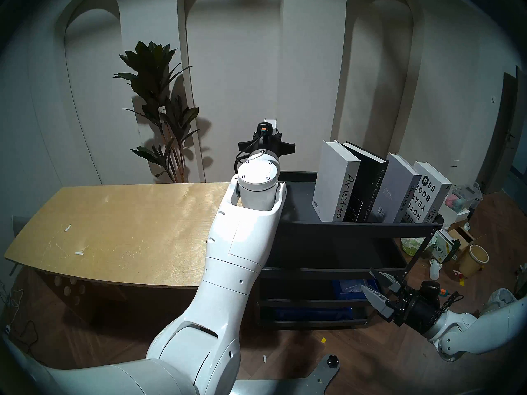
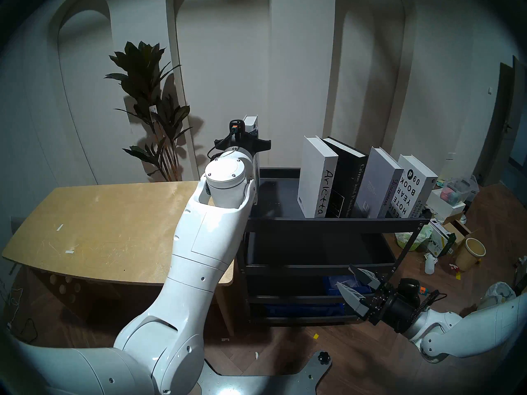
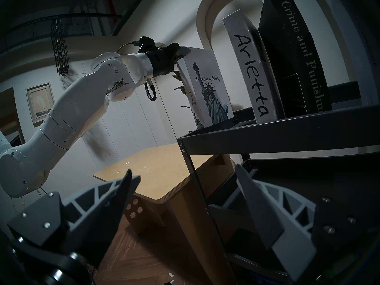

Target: Move the books from the display table onto the shelf, standing them upright with spines facing out and tallest at one end

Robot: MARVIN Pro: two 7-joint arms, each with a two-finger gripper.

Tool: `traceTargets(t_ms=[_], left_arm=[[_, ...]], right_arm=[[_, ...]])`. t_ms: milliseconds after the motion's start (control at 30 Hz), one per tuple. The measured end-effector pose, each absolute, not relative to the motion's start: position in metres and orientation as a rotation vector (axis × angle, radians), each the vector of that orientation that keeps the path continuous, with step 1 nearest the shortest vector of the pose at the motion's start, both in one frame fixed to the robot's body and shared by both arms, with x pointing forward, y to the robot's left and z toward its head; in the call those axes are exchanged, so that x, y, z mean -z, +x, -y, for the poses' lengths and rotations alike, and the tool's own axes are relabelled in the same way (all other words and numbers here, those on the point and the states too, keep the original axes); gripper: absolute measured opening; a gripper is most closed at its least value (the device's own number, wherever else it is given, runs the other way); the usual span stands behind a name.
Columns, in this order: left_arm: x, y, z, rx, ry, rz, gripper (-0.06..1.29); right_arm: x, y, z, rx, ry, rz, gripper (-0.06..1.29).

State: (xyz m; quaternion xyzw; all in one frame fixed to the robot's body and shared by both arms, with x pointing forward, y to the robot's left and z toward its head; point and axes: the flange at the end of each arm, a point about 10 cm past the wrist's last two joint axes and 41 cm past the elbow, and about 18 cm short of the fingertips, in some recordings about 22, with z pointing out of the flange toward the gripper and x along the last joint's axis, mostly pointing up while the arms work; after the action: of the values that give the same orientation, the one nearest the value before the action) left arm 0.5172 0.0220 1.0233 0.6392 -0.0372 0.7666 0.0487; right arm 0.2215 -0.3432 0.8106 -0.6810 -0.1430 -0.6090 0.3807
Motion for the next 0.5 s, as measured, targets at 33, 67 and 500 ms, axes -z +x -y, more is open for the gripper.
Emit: traceTargets(t_ms=[33,67,500], left_arm=[[-1.022,0.517,-0.021,-2.337,1.947,0.113,0.39],[-1.021,0.515,-0.020,-2.337,1.945,0.113,0.39],[-0.994,0.496,-0.012,-2.315,1.938,0.124,0.39]], right_arm=[[-0.811,0.222,0.343,1.555,-1.739,0.365,1.22],[-0.811,0.222,0.343,1.554,-1.739,0.365,1.22],[-0.811,0.222,0.343,1.555,-1.739,0.365,1.22]])
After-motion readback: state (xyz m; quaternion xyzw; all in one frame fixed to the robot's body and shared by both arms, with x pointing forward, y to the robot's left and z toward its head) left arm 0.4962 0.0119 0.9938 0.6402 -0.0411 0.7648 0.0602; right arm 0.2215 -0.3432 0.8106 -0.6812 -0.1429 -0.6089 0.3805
